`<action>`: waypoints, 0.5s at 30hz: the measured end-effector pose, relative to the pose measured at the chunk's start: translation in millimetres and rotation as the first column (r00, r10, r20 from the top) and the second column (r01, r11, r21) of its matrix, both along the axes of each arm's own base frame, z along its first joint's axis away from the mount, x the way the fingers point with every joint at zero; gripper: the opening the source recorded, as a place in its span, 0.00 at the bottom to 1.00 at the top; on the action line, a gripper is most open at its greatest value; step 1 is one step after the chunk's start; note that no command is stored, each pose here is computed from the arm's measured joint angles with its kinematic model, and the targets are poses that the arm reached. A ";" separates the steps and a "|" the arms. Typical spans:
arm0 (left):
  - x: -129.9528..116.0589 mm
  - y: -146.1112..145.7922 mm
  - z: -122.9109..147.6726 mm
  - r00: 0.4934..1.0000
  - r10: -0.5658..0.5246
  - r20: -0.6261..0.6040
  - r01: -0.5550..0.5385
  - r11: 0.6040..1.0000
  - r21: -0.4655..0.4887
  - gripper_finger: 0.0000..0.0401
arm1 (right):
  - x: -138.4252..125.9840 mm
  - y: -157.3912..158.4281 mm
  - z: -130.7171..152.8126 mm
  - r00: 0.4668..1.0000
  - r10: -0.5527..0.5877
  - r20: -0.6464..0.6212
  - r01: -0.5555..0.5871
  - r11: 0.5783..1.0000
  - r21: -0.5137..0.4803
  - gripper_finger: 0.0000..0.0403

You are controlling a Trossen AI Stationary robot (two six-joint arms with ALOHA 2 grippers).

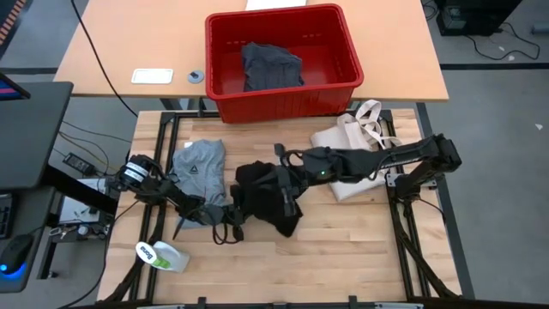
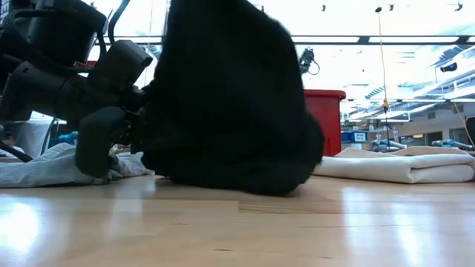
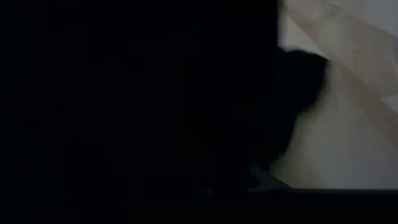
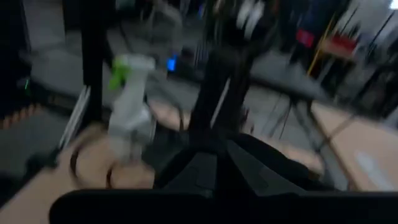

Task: Fold Laundry from Bin
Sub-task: Fold the black shirt

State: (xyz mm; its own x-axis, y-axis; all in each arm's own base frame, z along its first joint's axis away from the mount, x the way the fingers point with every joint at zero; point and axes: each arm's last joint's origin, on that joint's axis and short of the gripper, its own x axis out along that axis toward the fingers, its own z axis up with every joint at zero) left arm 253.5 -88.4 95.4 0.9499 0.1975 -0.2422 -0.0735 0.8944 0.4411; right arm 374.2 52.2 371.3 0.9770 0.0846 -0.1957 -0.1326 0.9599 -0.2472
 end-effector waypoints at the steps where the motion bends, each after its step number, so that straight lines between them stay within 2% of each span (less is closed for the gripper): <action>1: -0.5 -1.4 1.0 1.000 -0.003 0.004 0.003 1.000 -0.002 0.01 | -4.0 -2.7 0.8 0.999 -0.006 -0.047 0.006 1.000 -0.004 0.06; 5: 4.8 -11.0 22.7 0.995 -0.026 0.092 0.030 0.999 -0.041 0.01 | -23.2 -12.4 15.5 0.984 -0.023 -0.175 0.015 0.999 -0.048 0.06; 9: 22.7 -15.1 69.7 0.963 0.027 0.267 0.015 0.988 -0.155 0.01 | -35.7 -14.5 35.3 0.981 0.014 -0.195 -0.034 0.995 -0.099 0.06; 12: 35.9 -15.1 102.9 0.943 0.142 0.300 -0.094 0.981 -0.170 0.01 | -43.7 -16.0 58.9 0.988 0.003 -0.153 -0.030 0.983 -0.179 0.06; 15: 46.3 -16.5 134.1 0.936 0.246 0.250 -0.226 0.968 -0.107 0.04 | -55.0 -19.9 92.0 0.994 -0.071 -0.080 0.048 0.965 -0.259 0.06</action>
